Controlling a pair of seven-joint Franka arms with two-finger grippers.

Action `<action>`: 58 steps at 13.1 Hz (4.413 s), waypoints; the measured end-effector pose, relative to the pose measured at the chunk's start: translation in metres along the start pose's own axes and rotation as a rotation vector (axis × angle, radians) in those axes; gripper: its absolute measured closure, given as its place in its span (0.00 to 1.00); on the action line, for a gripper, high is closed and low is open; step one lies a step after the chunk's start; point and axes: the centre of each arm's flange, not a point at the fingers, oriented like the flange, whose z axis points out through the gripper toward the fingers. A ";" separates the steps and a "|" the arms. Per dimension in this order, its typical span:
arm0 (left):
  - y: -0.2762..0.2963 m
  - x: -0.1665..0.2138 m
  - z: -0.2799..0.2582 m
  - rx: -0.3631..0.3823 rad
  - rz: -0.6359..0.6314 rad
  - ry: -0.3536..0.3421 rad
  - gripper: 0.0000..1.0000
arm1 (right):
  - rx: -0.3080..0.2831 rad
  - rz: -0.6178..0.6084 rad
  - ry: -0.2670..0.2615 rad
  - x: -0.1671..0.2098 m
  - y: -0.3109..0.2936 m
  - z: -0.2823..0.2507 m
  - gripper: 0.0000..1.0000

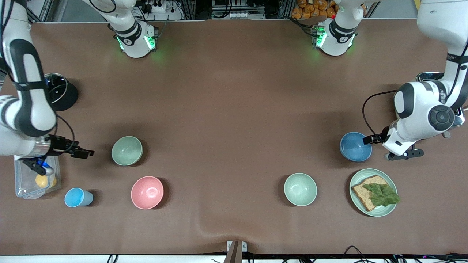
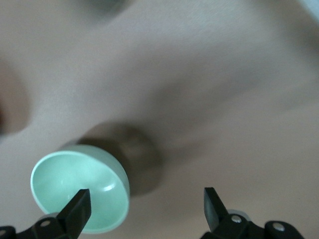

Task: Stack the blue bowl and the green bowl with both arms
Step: 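Grasp the green bowl with the right gripper while the left grasps the blue bowl, then slide the green bowl toward the table middle with the right gripper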

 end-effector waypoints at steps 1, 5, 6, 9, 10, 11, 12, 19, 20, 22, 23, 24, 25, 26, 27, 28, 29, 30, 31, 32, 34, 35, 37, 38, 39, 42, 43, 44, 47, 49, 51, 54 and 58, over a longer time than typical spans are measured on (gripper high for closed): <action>0.001 0.001 0.006 0.000 0.001 -0.007 0.00 | 0.017 0.016 0.003 -0.004 -0.009 0.013 0.00; 0.002 0.002 0.021 -0.002 0.003 -0.019 0.10 | 0.034 0.051 0.034 -0.016 -0.042 0.044 0.00; 0.002 0.002 0.025 -0.003 0.003 -0.023 0.10 | 0.034 0.055 0.046 -0.017 -0.042 0.052 0.00; 0.003 0.002 0.034 -0.003 0.004 -0.036 0.23 | 0.031 0.065 0.071 -0.018 -0.036 0.078 0.00; 0.003 0.002 0.035 -0.003 0.004 -0.038 0.32 | 0.030 0.066 0.077 -0.020 -0.035 0.085 0.05; 0.003 0.002 0.036 -0.003 0.005 -0.039 0.38 | 0.030 0.066 0.083 -0.021 -0.034 0.089 0.06; 0.004 0.002 0.036 -0.003 0.005 -0.039 0.39 | 0.036 0.074 0.086 -0.022 -0.034 0.092 0.13; 0.009 0.002 0.035 -0.005 0.015 -0.038 0.94 | 0.086 0.096 0.095 -0.030 -0.050 0.095 0.92; 0.011 0.003 0.032 -0.005 0.018 -0.035 0.94 | 0.092 0.092 0.101 -0.031 -0.052 0.087 0.93; 0.011 0.003 0.031 -0.005 0.020 -0.035 0.94 | 0.093 0.094 0.099 -0.034 -0.053 0.081 0.94; 0.011 0.003 0.031 -0.006 0.020 -0.034 0.94 | 0.092 0.099 0.088 -0.036 -0.054 0.077 0.94; 0.012 0.003 0.030 -0.006 0.022 -0.033 0.94 | 0.093 0.101 0.078 -0.040 -0.056 0.069 0.94; 0.014 0.004 0.029 -0.006 0.025 -0.029 0.94 | 0.095 0.105 0.071 -0.045 -0.060 0.058 0.94; 0.016 0.005 0.025 -0.006 0.029 -0.022 0.95 | 0.099 0.110 0.068 -0.052 -0.069 0.047 0.94; 0.020 0.007 0.022 -0.006 0.034 -0.015 0.95 | 0.102 0.121 0.072 -0.061 -0.084 0.037 0.94; 0.023 0.008 0.019 -0.006 0.040 -0.009 0.95 | 0.106 0.135 0.077 -0.073 -0.104 0.031 0.94; 0.027 0.009 0.016 -0.007 0.047 -0.003 0.95 | 0.108 0.151 0.082 -0.087 -0.127 0.029 0.94; 0.033 0.010 0.011 -0.006 0.055 -0.001 0.95 | 0.112 0.167 0.090 -0.102 -0.153 0.029 0.94; 0.037 0.012 0.003 -0.004 0.062 -0.002 0.95 | 0.120 0.184 0.100 -0.118 -0.179 0.031 0.94; 0.042 0.013 -0.008 -0.003 0.069 -0.006 0.95 | 0.129 0.200 0.110 -0.133 -0.202 0.033 0.94; 0.051 0.016 -0.034 -0.002 0.083 -0.011 0.95 | 0.149 0.231 0.118 -0.160 -0.243 0.032 0.94; 0.053 0.016 -0.047 -0.001 0.087 -0.008 0.95 | 0.165 0.249 0.126 -0.173 -0.262 0.031 0.94; 0.059 0.015 -0.070 -0.001 0.097 0.004 0.95 | 0.198 0.280 0.139 -0.198 -0.296 0.032 0.94; 0.063 0.014 -0.078 -0.002 0.103 0.013 0.95 | 0.214 0.294 0.143 -0.210 -0.312 0.035 0.94; 0.066 0.013 -0.084 -0.003 0.108 0.018 0.95 | 0.230 0.309 0.146 -0.222 -0.329 0.041 0.94; 0.076 0.011 -0.097 -0.005 0.124 0.018 0.95 | 0.247 0.338 0.148 -0.261 -0.380 0.070 0.94; 0.080 0.011 -0.101 -0.006 0.126 0.017 0.95 | 0.240 0.339 0.166 -0.271 -0.394 0.081 0.94; 0.084 0.011 -0.105 -0.010 0.129 0.016 0.95 | 0.226 0.343 0.189 -0.278 -0.404 0.092 0.94; 0.093 0.011 -0.111 -0.048 0.120 0.010 0.95 | 0.198 0.369 0.235 -0.280 -0.420 0.120 0.94; 0.096 0.010 -0.111 -0.066 0.113 0.006 0.95 | 0.201 0.373 0.240 -0.282 -0.429 0.137 0.94; 0.101 0.009 -0.112 -0.087 0.110 0.001 0.95 | 0.219 0.374 0.248 -0.293 -0.437 0.153 0.94; 0.103 0.008 -0.112 -0.109 0.101 -0.003 0.95 | 0.202 0.362 0.290 -0.309 -0.445 0.179 0.94; 0.111 0.008 -0.117 -0.123 0.109 0.004 0.95 | 0.188 0.356 0.305 -0.309 -0.449 0.202 0.94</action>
